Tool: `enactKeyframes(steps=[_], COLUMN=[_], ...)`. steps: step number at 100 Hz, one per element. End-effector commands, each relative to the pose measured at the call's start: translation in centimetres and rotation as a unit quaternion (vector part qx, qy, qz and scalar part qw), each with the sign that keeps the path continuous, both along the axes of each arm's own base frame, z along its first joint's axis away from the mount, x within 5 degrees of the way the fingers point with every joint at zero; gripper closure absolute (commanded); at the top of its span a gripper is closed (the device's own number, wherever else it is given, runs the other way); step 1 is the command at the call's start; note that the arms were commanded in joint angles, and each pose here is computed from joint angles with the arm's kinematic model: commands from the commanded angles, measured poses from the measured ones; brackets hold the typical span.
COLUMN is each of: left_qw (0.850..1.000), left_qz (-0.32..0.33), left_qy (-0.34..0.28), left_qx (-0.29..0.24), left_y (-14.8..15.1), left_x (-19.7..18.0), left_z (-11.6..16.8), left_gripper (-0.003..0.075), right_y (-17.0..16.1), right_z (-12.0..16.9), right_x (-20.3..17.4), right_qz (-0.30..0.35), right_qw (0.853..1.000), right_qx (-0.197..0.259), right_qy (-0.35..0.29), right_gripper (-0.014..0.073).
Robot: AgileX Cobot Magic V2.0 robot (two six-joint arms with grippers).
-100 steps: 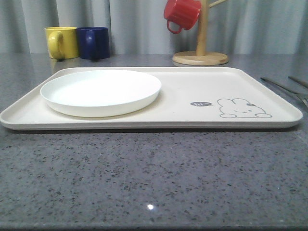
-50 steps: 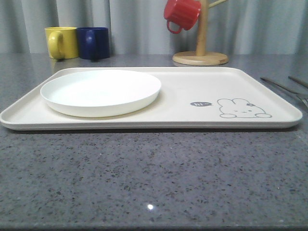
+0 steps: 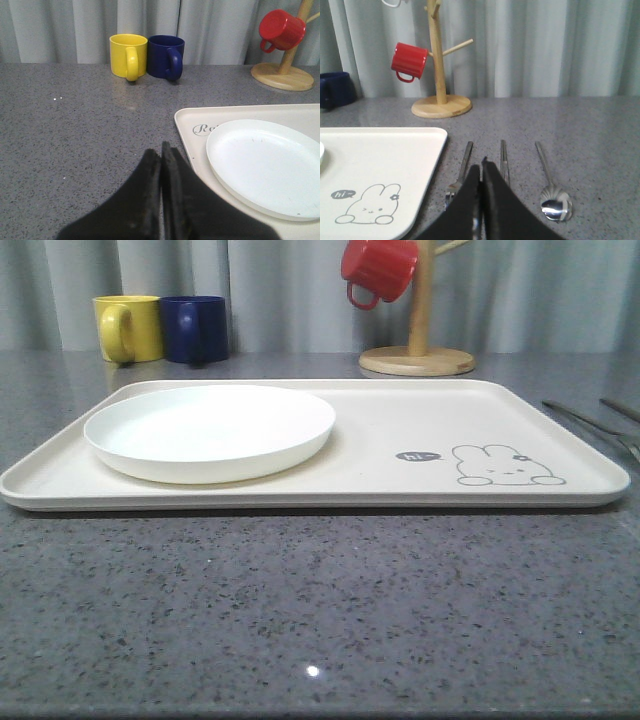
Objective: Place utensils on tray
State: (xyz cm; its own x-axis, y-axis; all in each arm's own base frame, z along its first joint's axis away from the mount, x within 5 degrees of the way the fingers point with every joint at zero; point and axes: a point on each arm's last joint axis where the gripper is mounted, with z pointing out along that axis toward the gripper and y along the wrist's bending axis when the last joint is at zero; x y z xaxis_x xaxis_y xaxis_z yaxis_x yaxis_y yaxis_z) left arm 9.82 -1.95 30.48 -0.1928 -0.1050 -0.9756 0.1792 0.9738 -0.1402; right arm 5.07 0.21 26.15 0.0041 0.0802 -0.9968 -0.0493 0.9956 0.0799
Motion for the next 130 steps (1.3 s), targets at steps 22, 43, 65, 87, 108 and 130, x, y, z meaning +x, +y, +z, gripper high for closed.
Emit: enactKeyframes(steps=[22,43,65,87,108,130], left_qw=[0.999,0.999,0.999,0.999,0.999,0.999], left_qz=[0.013,0.013,0.013,0.013,0.013,0.013], left_qy=[-0.046,-0.046,-0.046,-0.046,-0.046,-0.046], left_qx=[-0.007,-0.007,-0.007,-0.007,-0.007,-0.007], left_y=[0.2,0.2,0.2,0.2,0.2,0.2], left_x=[0.1,0.1,0.1,0.1,0.1,0.1], left_z=[1.5,1.5,1.5,1.5,1.5,1.5], left_gripper=[0.0739,0.0739,0.0739,0.0739,0.0739,0.0739], right_y=[0.1,0.3,0.5,0.6,0.8,1.2], right_z=[8.2,9.6,7.9,7.0,7.2,7.7], right_x=[4.4,9.7,13.3,14.1,14.3,16.6], right_qz=[-0.01,-0.014,-0.014,-0.012,-0.006,0.001], right_qw=[0.984,0.951,0.927,0.916,0.922,0.925], right_qx=[-0.013,-0.02,-0.024,-0.022,-0.006,0.005], right_qy=[0.18,0.309,0.375,0.399,0.388,0.38], right_gripper=[0.0664,0.0664,0.0633,0.0329,0.0223,0.0223])
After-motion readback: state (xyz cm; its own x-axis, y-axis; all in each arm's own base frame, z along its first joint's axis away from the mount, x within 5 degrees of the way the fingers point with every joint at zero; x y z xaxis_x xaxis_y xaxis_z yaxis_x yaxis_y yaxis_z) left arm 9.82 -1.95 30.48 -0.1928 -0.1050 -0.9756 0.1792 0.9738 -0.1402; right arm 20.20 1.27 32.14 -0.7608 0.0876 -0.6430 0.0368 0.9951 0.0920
